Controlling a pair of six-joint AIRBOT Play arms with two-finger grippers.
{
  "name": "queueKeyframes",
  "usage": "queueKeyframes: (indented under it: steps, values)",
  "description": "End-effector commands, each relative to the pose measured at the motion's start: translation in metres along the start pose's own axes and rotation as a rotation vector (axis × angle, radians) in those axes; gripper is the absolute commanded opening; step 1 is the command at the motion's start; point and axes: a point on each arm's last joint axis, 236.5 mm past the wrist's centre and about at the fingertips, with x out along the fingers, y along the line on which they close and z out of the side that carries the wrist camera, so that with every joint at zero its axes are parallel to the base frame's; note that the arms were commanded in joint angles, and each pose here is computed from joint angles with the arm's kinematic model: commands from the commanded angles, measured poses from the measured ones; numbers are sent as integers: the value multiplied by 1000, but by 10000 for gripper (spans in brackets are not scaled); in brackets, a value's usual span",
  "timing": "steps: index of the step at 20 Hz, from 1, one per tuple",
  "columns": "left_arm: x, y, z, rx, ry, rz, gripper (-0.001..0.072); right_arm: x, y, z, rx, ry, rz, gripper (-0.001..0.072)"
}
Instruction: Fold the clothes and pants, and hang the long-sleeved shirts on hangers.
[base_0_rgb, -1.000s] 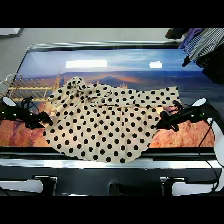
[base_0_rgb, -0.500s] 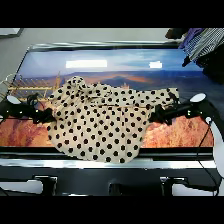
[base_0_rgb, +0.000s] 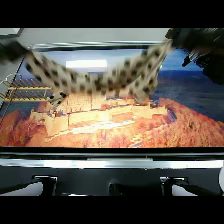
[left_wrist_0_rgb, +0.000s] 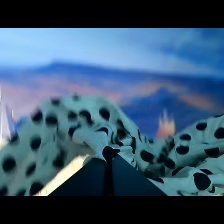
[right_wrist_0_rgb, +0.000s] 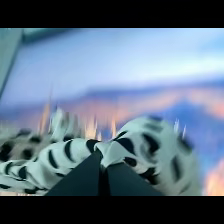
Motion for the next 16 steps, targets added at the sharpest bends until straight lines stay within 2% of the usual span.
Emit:
queueKeyframes:
  steps: [1, 4, 9, 13, 16]
  values:
    - [-131, -79, 101, 75, -433, -43, 23, -130, 55, 97, -132, -432, -110, 27]
    - [-207, -107, 98, 76, -560, -29, 23, -220, 92, 90, -208, -562, -163, 27]
    - [-293, -121, 67, 105, -649, 88, 24, -326, 122, 54, -284, -669, -265, 27]
    - [-306, -118, 54, 76, -633, 124, 23, -337, 122, 43, -220, -666, -262, 27]
    - [-284, -106, 53, 59, -575, 133, 23, -306, 101, 42, -81, -588, -259, 28]
